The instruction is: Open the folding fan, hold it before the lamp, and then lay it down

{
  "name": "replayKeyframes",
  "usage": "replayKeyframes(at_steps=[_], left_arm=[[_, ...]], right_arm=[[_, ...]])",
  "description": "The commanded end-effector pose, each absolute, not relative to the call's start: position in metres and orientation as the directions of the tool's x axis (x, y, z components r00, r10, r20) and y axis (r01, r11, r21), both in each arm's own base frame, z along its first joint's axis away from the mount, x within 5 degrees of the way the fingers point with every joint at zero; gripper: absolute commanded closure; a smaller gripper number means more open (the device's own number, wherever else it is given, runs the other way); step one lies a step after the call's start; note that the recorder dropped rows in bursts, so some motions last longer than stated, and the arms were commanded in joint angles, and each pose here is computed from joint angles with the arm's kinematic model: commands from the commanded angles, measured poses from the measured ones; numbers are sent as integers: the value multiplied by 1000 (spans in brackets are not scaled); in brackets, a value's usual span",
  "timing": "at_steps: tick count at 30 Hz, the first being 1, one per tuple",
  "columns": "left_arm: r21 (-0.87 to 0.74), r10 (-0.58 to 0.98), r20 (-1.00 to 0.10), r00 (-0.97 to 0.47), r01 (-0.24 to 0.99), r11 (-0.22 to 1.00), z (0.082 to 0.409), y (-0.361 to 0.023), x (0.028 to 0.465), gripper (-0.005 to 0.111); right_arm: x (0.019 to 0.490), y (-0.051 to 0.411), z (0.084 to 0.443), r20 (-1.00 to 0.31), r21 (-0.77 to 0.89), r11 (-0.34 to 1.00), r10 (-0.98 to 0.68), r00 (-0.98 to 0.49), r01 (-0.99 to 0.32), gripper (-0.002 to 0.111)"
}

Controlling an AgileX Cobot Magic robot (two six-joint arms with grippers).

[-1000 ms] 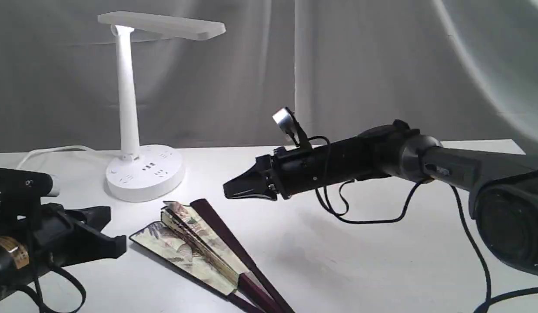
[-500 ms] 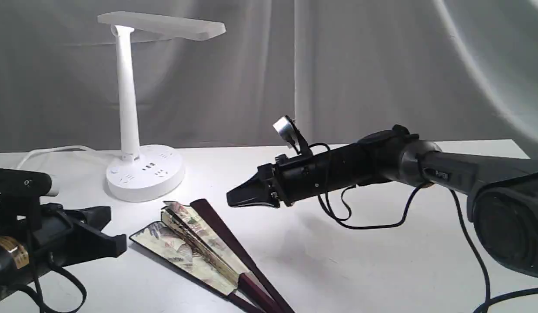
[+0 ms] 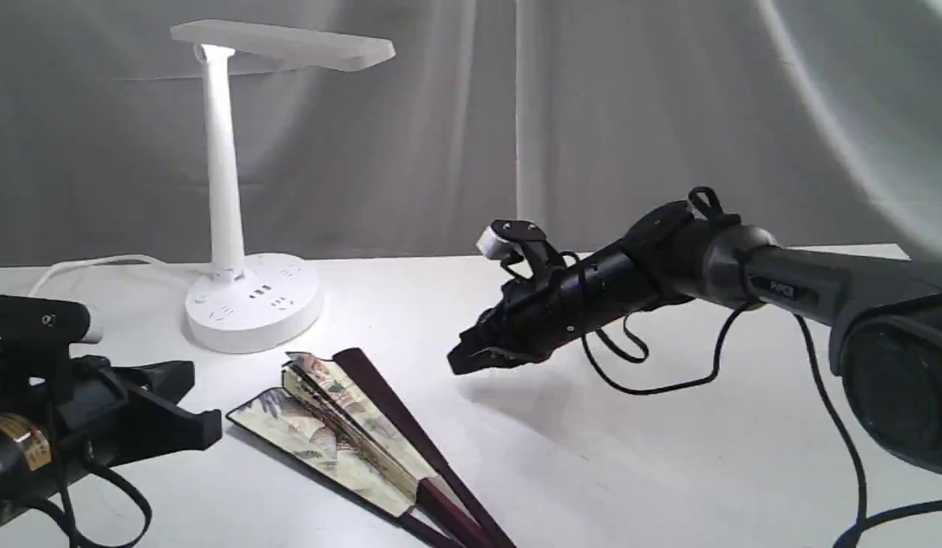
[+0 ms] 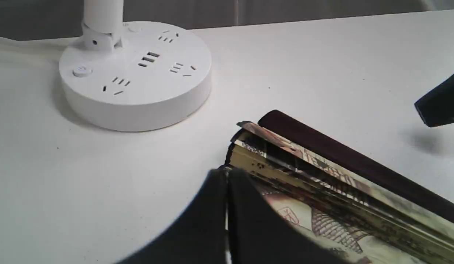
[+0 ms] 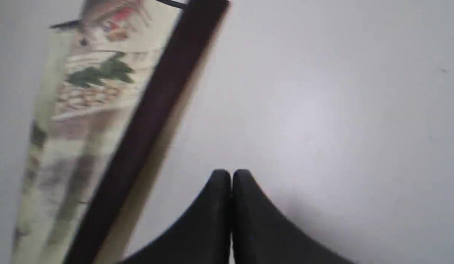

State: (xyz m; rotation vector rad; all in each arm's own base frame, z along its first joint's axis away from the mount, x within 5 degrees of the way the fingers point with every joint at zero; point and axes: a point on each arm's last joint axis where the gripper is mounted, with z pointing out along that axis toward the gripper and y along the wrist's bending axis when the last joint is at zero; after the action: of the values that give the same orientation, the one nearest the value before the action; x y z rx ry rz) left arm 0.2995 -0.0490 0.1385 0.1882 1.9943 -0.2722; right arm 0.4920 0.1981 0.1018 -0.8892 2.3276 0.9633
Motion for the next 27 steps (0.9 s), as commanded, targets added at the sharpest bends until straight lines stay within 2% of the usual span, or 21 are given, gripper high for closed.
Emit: replayKeyframes(at_steps=[1, 7, 17, 27], left_arm=[[-116, -3, -914, -405, 253, 960, 141, -50, 302, 107], [-116, -3, -914, -405, 253, 960, 141, -50, 302, 107], [-116, -3, -914, -405, 253, 960, 141, -50, 302, 107], [-116, -5, -916, -402, 254, 960, 142, -50, 302, 107]], right_arm=[[496, 186, 113, -570, 339, 672, -411, -712, -659, 108], [503, 169, 115, -504, 208, 813, -387, -772, -543, 108], [510, 141, 120, -442, -37, 936, -330, -834, -350, 108], [506, 139, 149, -491, -52, 938, -324, -809, -344, 108]])
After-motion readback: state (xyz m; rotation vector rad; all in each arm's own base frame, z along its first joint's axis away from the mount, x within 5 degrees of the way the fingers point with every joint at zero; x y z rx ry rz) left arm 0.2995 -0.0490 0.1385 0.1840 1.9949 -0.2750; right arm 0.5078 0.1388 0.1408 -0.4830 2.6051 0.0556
